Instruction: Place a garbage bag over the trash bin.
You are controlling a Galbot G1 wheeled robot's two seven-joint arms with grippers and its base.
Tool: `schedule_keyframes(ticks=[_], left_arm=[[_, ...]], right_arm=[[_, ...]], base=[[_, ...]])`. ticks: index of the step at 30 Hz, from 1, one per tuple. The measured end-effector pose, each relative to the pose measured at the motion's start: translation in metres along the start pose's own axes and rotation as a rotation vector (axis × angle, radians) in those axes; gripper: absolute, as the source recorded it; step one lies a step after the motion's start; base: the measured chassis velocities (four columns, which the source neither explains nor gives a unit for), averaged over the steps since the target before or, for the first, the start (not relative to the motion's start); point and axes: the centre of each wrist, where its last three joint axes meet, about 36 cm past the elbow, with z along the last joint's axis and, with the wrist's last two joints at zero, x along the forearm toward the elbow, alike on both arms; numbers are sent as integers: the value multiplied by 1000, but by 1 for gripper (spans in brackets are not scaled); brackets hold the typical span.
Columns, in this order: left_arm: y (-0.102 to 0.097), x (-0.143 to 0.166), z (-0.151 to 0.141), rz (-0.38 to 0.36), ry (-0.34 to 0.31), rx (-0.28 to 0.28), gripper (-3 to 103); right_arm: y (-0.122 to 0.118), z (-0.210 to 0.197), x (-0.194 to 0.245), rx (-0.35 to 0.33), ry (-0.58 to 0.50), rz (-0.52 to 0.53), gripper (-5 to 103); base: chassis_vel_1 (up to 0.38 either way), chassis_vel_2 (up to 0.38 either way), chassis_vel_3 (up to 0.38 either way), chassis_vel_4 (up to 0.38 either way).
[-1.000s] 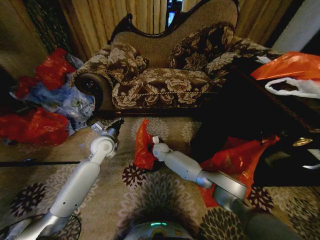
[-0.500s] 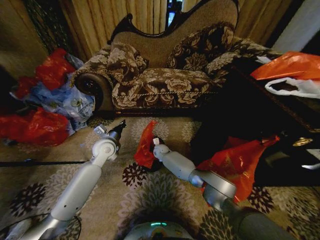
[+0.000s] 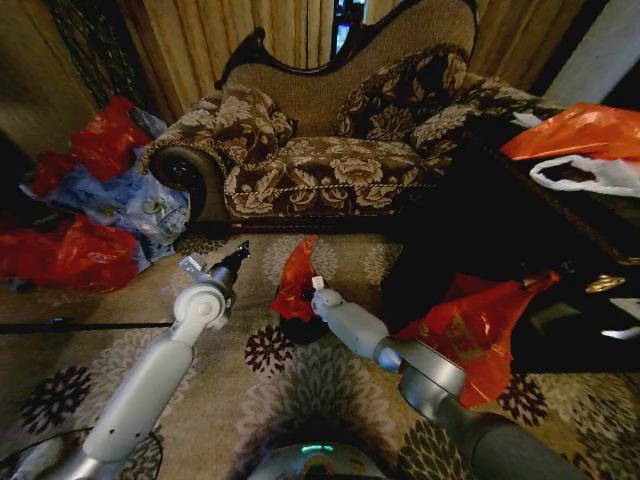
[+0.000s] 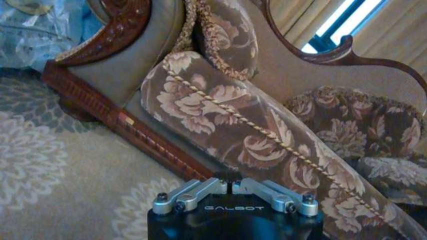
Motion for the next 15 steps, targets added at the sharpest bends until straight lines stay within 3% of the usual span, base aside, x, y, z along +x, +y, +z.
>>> schedule_keyframes(ticks=[7, 9, 11, 12, 14, 15], left_arm=[[0, 7, 1, 5, 3, 6, 0], [1, 9, 0, 7, 4, 5, 0], [1, 9, 0, 7, 5, 5, 0], [1, 10, 1, 6, 9, 2, 0], [1, 11, 1, 6, 10, 0, 0], [1, 12, 1, 7, 12, -3, 0]], right_arm=[[6, -5, 16, 24, -40, -25, -1], [15, -12, 31, 20, -50, -42, 9], [19, -12, 34, 20, -51, -41, 9], [30, -12, 43, 29, -60, -26, 20], [35, -11, 47, 35, -67, -21, 20], [41, -10, 51, 43, -77, -18, 25]], base=[[0, 0, 0, 0], [0, 0, 0, 0], [0, 0, 0, 0], [0, 0, 0, 0], [0, 0, 0, 0], [0, 0, 0, 0]])
